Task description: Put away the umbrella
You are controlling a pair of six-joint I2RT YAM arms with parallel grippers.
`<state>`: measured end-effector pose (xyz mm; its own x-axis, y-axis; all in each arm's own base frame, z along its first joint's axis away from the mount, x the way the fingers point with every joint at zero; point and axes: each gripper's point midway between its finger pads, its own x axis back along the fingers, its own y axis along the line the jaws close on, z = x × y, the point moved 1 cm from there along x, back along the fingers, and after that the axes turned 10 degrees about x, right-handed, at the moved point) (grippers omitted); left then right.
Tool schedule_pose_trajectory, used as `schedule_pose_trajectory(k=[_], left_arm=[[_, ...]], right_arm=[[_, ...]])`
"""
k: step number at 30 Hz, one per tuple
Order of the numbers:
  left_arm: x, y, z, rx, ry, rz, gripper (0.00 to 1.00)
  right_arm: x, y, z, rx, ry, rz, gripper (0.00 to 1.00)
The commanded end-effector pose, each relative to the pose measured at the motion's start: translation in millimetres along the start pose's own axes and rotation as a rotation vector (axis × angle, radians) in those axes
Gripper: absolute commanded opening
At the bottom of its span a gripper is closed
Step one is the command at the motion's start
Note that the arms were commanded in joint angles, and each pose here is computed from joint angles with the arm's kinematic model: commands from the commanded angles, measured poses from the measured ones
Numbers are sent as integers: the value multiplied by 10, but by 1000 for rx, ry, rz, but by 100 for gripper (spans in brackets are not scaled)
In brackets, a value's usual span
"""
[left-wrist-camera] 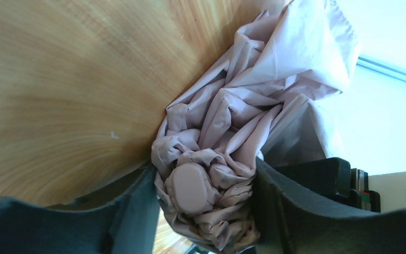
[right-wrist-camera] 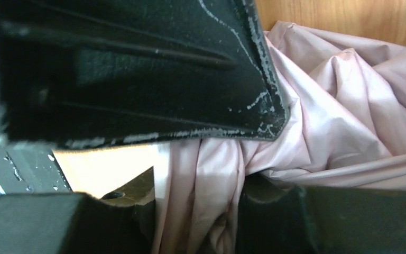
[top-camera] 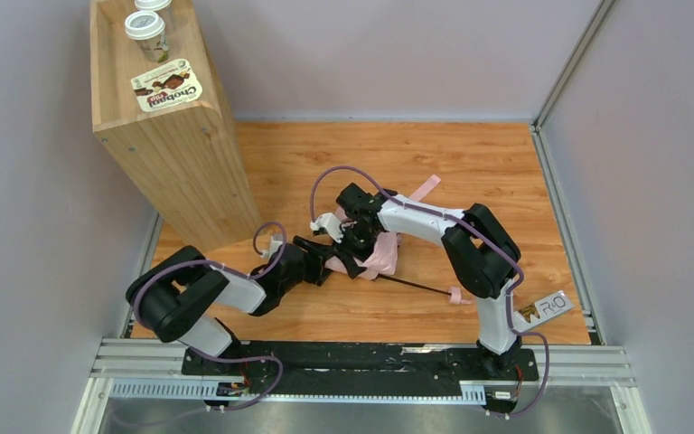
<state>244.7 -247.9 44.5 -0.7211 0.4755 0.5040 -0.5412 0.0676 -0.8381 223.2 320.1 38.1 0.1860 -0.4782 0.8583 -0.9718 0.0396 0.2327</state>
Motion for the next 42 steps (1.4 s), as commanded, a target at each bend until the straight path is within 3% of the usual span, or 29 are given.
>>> schedule_pose_trajectory(k=[1,2,6,8,9,12,15,22,26,29,34,35,38,40,42], left_arm=[[-29,-26,115,2,88,80,49],[-25,-12,79,6,79,89,37],[-27,119,0,-16,64,63,11],[-29,252,-5,-27,68,2,0],[-18,282,16,-22,82,-14,0],[36,429,-38,-13,66,-64,0],[89,545,-67,2,62,-118,0],[144,651,3,29,102,-194,0],[141,636,34,17,119,-190,0],[128,620,66,21,136,-187,0],[143,640,124,41,170,-202,0],[156,646,132,39,178,-204,0],[185,678,136,36,183,-217,0],[203,676,124,41,177,-216,0],[220,682,113,35,174,-217,0]], right_arm=[[-116,274,76,-37,19,-128,0],[-114,275,72,-34,18,-129,0],[-92,269,63,-31,21,-113,0],[-53,226,48,-48,24,-72,7],[-13,185,27,-58,22,-39,12],[245,80,-92,-107,-18,111,53],[650,16,-231,-165,-81,279,78],[1653,321,-358,-361,-259,506,100],[1820,486,-217,-489,-365,557,100],[1829,619,-67,-547,-367,552,100],[1572,714,-25,-266,-406,638,95],[1559,644,-30,-256,-416,681,91],[1690,310,-47,-332,-443,838,50],[1666,155,9,-365,-375,876,39],[1515,69,-46,-294,-341,844,38]])
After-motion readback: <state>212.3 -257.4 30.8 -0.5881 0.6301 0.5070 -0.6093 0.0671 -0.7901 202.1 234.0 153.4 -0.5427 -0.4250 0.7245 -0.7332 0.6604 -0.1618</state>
